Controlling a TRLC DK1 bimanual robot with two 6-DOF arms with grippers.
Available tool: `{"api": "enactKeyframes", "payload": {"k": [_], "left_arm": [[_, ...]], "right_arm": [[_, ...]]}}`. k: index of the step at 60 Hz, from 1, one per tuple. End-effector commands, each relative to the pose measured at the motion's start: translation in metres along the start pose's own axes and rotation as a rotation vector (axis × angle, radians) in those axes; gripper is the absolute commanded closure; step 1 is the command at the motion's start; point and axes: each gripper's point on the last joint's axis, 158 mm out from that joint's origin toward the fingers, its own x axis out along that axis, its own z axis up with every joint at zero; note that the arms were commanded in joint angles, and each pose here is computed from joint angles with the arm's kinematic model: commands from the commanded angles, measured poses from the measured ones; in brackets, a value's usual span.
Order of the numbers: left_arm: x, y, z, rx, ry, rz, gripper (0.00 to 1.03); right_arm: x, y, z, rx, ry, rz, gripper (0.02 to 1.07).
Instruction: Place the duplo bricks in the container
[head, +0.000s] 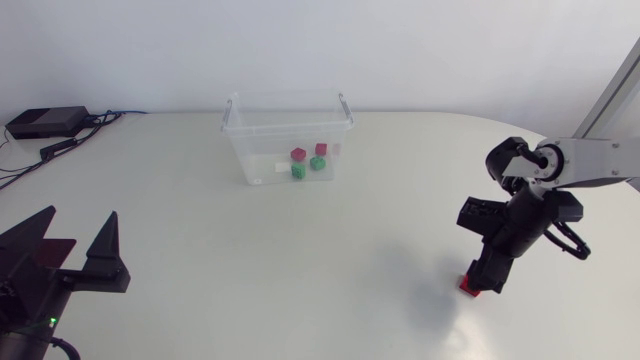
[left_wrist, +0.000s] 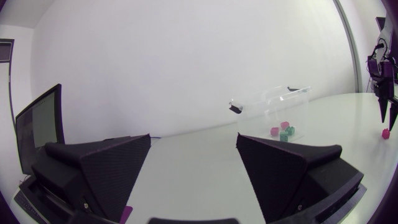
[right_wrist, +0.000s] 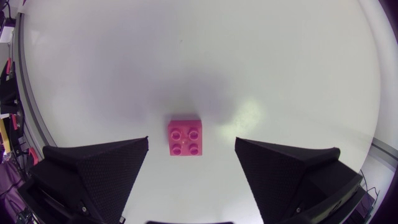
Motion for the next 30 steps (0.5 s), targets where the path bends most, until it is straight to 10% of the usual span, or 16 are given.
{"api": "enactKeyframes", "payload": {"k": [1,14,30], "left_arm": [[0.000,-0.003,-0.004,-0.012,0.001,-0.002,0.07],[0.000,-0.003,-0.005,-0.014,0.000,-0.004,0.07],[0.000,-0.004,-0.005,-0.014,0.002,-0.004,0.07]], "right_arm": [[0.014,0.011,-0.011,-0.029,0.026,0.044,0.08],[0.028,0.018,-0.017,-0.038,0.032,0.054,0.24],[0.034,0.015,-0.013,-0.043,-0.002,0.036,0.84]]}}
